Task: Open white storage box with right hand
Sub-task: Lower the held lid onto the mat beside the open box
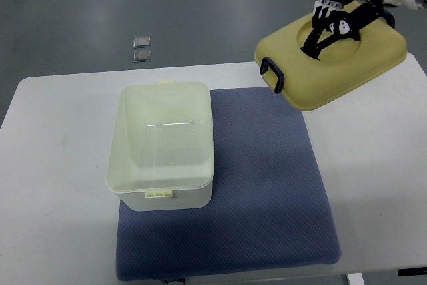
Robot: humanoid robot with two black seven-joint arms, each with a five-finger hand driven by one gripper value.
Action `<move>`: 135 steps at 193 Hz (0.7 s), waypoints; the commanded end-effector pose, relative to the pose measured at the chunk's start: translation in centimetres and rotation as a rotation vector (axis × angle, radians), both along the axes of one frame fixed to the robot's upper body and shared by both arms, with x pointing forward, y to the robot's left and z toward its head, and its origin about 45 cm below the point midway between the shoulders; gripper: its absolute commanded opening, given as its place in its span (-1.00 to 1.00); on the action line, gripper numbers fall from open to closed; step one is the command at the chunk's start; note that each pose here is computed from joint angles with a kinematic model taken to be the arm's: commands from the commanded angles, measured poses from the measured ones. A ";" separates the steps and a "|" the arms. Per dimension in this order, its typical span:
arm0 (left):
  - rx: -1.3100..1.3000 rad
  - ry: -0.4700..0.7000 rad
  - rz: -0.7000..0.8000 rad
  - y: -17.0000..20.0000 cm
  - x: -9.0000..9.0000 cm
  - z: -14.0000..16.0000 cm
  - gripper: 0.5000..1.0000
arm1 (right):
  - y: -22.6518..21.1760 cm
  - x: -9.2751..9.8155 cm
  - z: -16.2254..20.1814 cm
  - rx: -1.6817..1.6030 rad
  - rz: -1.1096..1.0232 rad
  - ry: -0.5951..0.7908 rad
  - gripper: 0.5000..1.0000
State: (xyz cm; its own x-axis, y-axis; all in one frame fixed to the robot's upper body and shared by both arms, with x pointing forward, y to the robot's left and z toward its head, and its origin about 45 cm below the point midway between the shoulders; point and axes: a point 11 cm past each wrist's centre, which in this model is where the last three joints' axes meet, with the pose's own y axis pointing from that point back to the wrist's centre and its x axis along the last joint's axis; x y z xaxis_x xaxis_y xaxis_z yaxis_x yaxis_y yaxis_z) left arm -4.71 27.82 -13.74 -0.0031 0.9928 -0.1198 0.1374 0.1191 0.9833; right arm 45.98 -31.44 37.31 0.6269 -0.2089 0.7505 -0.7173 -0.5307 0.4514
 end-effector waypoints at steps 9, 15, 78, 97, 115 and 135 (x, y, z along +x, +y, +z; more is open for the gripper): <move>-0.002 -0.001 -0.001 -0.1 0.1 0.0 1.00 | -1.4 -0.5 -3.7 -0.025 -0.036 0.070 -1.00; -0.002 -0.001 0.001 -0.1 0.0 0.0 1.00 | -1.6 -0.6 -4.4 -0.025 -0.043 0.085 -1.00; 0.005 -0.002 0.006 0.2 0.1 0.0 1.00 | 1.7 -2.5 -11.8 -0.052 0.032 0.235 -1.00; 0.005 -0.001 0.004 0.2 0.0 0.0 1.00 | 4.2 -2.4 -12.4 -0.027 0.074 0.236 -1.00; 0.005 -0.001 0.004 0.2 0.0 0.0 1.00 | 6.4 -2.2 -12.8 -0.003 0.104 0.220 -1.00; 0.004 -0.001 0.003 0.1 0.0 0.0 1.00 | 8.5 -2.0 -12.9 0.024 0.121 0.189 -1.00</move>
